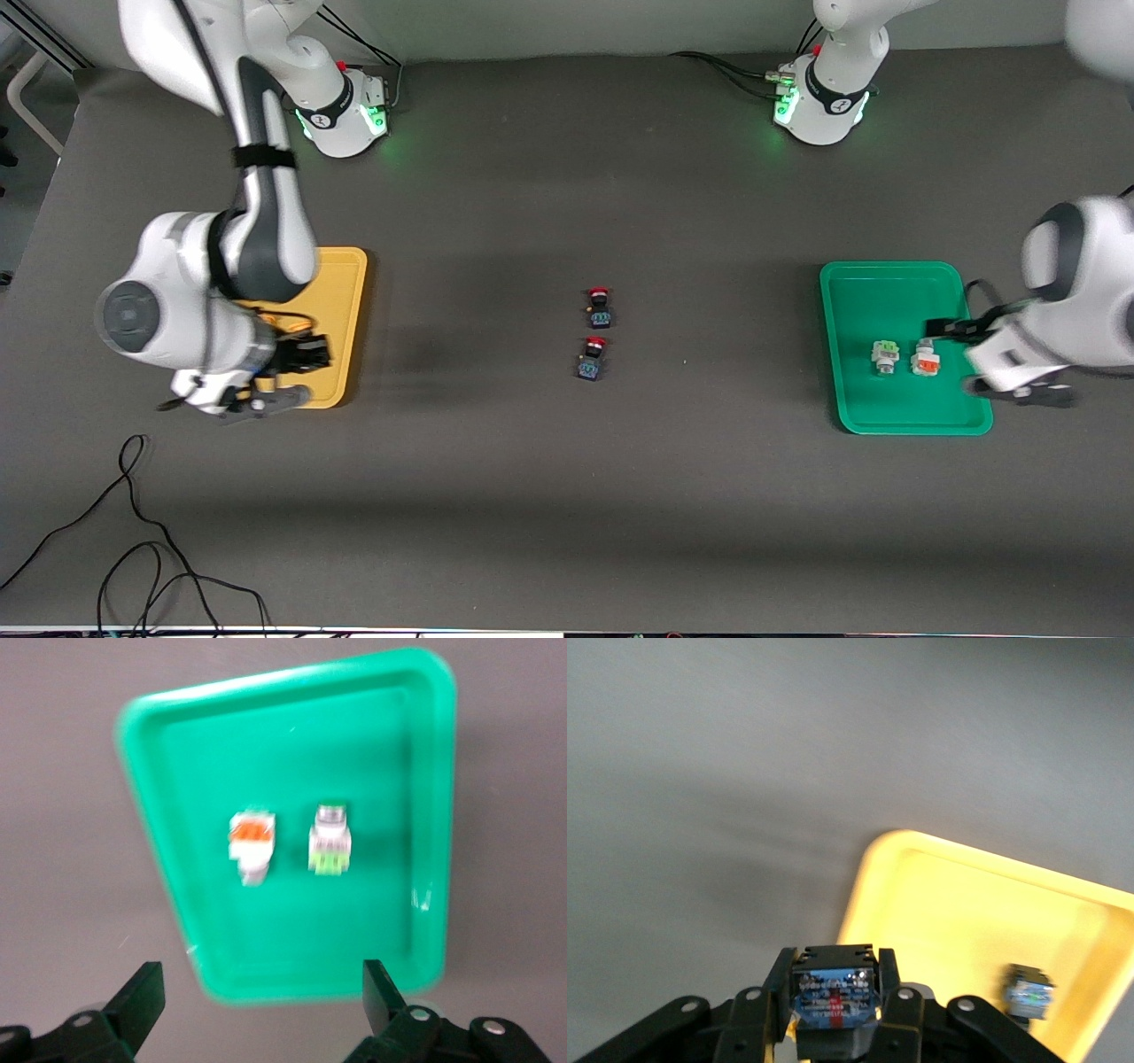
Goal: Place green and yellow buttons in trays
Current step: 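Open the right gripper in the yellow tray while the left gripper retracts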
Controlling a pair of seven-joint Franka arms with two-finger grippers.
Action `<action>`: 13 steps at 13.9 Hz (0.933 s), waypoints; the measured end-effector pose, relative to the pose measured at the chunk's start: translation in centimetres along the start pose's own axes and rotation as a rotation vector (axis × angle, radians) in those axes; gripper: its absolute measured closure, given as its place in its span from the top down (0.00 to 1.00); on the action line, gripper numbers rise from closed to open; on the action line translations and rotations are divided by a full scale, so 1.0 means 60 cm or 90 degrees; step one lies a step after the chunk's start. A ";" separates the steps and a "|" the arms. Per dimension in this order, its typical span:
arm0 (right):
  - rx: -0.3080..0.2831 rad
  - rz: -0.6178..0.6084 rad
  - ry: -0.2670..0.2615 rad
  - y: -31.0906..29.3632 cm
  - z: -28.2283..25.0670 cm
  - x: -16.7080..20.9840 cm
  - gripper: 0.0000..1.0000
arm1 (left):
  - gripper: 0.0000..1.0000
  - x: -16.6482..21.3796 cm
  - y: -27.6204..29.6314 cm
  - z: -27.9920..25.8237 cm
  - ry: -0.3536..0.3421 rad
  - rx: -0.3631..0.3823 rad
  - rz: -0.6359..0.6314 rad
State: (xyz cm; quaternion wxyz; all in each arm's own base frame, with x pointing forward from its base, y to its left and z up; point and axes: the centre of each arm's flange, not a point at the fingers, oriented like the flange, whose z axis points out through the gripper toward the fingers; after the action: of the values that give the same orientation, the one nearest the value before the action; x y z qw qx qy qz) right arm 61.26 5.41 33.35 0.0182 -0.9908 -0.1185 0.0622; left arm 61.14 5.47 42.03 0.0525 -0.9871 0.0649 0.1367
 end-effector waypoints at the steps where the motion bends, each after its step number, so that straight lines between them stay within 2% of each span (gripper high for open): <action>1: -0.001 0.001 0.010 0.029 0.035 -0.018 0.41 | 1.00 -0.022 0.001 -0.073 0.001 0.004 -0.006; 3: 0.011 0.012 0.023 0.054 0.117 -0.059 0.41 | 1.00 -0.064 0.015 -0.195 0.014 0.007 -0.007; 5: 0.021 0.015 0.017 0.061 0.186 -0.094 0.41 | 1.00 -0.095 0.032 -0.277 0.036 0.007 -0.006; 8: 0.017 0.022 0.003 0.069 0.240 -0.106 0.41 | 1.00 -0.111 0.040 -0.305 0.035 0.003 -0.009; 10: 0.012 0.025 -0.001 0.070 0.250 -0.105 0.55 | 1.00 -0.109 0.044 -0.303 0.034 -0.004 -0.005; 13: 0.015 0.026 0.021 0.064 0.226 -0.088 0.86 | 1.00 -0.105 0.046 -0.300 0.032 -0.012 -0.002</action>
State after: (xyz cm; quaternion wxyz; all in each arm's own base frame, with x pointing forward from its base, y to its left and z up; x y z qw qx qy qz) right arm 55.30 0.71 20.34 0.0305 -0.9937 -0.0972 0.0475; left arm 59.45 1.29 60.74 0.0419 -0.9908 0.0631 0.1120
